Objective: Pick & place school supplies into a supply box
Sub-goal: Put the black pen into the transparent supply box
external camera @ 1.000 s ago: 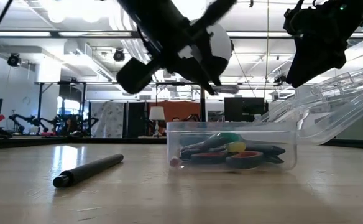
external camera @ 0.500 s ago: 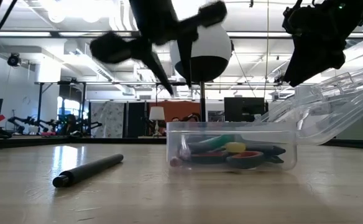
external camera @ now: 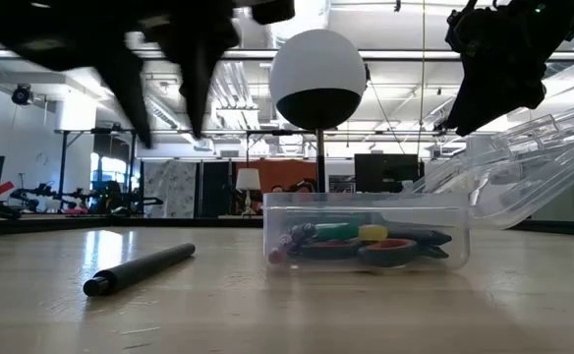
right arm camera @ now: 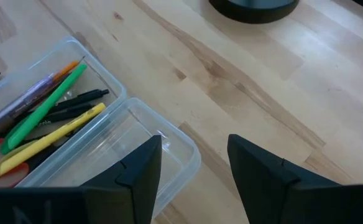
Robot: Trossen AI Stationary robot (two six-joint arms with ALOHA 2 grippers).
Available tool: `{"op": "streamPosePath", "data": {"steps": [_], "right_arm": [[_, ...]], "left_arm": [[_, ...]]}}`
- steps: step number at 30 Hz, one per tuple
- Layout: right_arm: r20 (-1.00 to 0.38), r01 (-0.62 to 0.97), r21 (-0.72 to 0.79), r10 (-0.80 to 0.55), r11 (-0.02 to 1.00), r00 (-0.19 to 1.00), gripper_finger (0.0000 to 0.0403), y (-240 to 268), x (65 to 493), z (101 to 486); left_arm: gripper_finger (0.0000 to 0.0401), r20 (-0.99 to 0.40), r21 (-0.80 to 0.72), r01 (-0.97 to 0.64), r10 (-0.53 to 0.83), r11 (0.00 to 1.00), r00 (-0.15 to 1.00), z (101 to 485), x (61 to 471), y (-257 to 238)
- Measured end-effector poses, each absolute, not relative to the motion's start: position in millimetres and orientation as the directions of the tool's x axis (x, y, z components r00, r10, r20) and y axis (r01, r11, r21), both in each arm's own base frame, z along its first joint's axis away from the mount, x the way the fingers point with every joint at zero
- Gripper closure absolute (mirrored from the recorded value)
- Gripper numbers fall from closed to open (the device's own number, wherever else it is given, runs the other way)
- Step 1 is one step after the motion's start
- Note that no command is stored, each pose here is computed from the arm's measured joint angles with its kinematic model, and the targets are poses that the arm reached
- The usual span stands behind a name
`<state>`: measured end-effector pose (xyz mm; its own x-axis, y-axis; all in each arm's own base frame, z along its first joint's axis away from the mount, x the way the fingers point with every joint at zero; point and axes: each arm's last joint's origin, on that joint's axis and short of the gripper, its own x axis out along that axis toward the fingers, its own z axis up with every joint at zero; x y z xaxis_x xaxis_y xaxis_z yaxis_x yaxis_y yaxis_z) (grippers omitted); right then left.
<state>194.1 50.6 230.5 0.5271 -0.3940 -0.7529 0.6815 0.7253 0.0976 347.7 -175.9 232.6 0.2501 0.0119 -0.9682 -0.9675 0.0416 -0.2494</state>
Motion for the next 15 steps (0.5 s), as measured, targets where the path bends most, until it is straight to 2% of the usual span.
{"op": "streamPosePath", "data": {"steps": [4,9,15], "right_arm": [[-0.752,0.681,0.099,-0.394,0.725,0.528,0.0227,50.6,194.2,230.6],[-0.751,0.681,0.103,-0.393,0.725,0.531,0.0227,50.7,194.5,230.8],[-0.750,0.681,0.104,-0.392,0.725,0.532,0.0227,50.8,194.6,230.9]], "left_arm": [[0.0273,-0.971,-0.234,-0.972,-0.036,-0.034,0.235,216.3,340.1,-187.2],[0.0273,-0.965,-0.256,-0.966,-0.047,-0.047,0.258,204.1,340.3,-186.8],[0.0273,-0.976,-0.214,-0.975,-0.023,-0.058,0.216,188.7,334.1,-181.4]]}}
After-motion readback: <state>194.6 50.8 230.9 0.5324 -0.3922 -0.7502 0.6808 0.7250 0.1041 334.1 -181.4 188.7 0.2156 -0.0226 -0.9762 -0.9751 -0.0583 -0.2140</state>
